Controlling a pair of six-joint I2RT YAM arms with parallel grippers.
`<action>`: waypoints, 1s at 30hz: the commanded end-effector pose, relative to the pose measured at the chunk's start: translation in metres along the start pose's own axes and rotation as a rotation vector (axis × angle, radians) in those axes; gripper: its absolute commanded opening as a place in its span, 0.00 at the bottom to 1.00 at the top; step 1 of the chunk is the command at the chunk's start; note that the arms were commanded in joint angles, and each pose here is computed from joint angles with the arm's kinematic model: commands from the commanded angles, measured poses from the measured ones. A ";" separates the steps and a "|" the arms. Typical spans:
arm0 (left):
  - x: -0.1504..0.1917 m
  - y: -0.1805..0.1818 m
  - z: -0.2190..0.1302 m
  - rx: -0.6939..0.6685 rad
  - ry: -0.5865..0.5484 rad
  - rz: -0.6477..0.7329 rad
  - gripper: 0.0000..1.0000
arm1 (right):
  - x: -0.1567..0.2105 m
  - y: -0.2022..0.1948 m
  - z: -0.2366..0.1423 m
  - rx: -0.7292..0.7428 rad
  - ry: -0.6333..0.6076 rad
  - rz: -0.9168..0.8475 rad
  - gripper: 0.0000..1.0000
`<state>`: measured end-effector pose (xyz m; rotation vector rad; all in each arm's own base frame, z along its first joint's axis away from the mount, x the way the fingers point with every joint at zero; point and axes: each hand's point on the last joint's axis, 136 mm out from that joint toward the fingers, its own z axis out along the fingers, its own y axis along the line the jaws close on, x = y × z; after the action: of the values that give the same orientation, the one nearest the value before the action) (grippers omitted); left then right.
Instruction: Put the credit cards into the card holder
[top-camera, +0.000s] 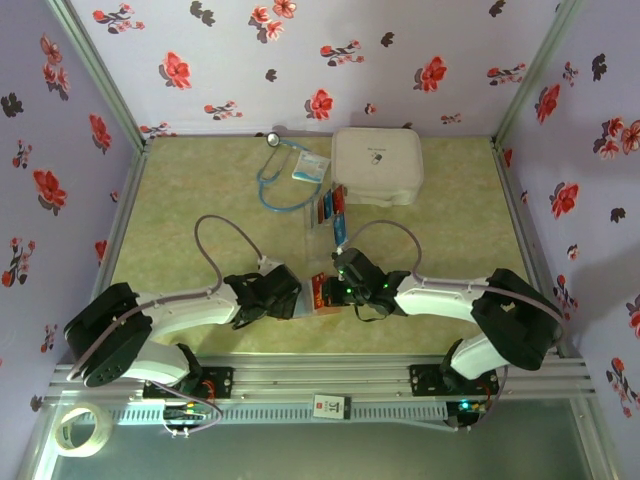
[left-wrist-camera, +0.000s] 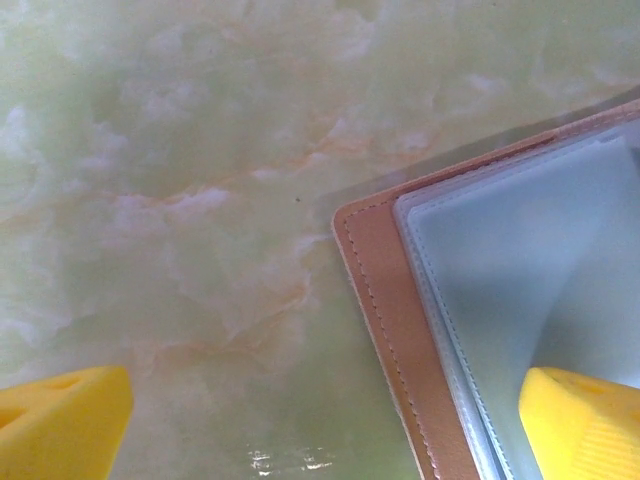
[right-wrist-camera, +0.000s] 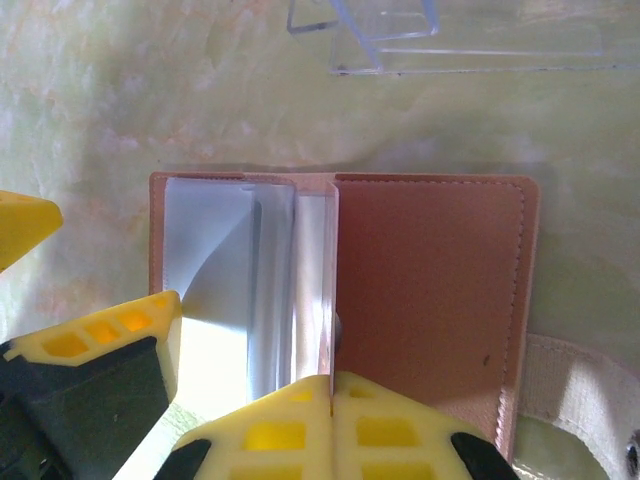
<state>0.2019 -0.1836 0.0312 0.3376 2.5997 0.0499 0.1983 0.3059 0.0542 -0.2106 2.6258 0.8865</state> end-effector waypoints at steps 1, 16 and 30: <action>0.011 0.019 0.001 -0.105 0.036 0.017 1.00 | -0.009 0.007 -0.009 -0.024 -0.030 0.011 0.00; 0.011 0.026 -0.001 -0.132 0.032 -0.004 1.00 | -0.014 0.035 0.001 -0.205 -0.055 -0.006 0.00; 0.016 0.030 0.000 -0.140 0.037 -0.012 1.00 | -0.011 0.027 0.011 -0.219 -0.076 0.009 0.00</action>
<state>0.2026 -0.1698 0.0330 0.2624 2.5977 0.1262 0.2030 0.3327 0.0678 -0.2354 2.4744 1.1295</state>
